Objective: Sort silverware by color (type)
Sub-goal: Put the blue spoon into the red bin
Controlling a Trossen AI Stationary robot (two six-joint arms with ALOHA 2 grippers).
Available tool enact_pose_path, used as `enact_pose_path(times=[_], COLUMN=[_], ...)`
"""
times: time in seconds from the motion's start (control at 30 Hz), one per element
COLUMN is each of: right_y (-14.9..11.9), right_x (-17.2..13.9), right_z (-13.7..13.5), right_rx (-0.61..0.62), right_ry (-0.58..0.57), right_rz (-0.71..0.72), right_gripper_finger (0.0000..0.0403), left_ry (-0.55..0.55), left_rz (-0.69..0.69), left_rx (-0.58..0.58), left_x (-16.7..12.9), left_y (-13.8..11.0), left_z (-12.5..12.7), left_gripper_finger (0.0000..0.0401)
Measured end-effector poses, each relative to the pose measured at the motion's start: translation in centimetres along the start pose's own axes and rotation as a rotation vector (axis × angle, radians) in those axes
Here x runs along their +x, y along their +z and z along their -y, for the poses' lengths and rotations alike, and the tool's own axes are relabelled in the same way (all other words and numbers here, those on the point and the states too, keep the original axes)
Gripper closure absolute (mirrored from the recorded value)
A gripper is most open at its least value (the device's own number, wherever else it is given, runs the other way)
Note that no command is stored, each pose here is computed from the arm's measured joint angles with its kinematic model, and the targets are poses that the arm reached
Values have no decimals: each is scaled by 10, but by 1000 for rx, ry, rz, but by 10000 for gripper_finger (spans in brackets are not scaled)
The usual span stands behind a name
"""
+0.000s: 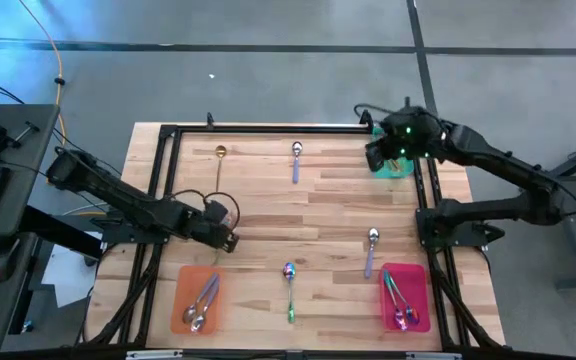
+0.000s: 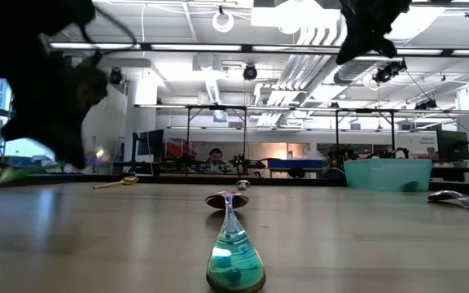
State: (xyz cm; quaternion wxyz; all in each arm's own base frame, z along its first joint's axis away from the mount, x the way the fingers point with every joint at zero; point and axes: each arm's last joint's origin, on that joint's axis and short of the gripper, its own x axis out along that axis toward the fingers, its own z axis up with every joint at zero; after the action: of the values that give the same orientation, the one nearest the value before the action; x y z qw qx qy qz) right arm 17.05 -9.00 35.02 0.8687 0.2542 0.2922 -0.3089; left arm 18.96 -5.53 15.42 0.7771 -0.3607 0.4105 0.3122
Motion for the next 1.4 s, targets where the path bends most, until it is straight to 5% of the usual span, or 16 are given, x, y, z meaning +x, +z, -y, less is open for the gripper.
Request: enact_pose_path(times=[0.27, 0.47, 0.67, 0.87, 1.4], right_y=[-12, -26, -43, -54, -60], right_x=[-1, 15, 33, 45, 82], right_z=[-70, -133, -181, -207, -215], right_rx=[-14, -37, -25, 29, 123], right_ry=[281, 521, 675, 772, 676], right_rz=[81, 123, 173, 214, 241], right_gripper_finger=[382, 313, 242, 218, 277], left_ry=[-370, -650, -803, -893, -1051], left_rz=[388, 629, 738, 801, 894], left_rx=[-28, 15, 65, 82, 42], left_x=[-38, -60, -63, -59, -51], left_y=[29, 56, 75, 86, 92], left_z=[29, 52, 60, 64, 74], left_gripper_finger=[400, 400, 400, 400, 401])
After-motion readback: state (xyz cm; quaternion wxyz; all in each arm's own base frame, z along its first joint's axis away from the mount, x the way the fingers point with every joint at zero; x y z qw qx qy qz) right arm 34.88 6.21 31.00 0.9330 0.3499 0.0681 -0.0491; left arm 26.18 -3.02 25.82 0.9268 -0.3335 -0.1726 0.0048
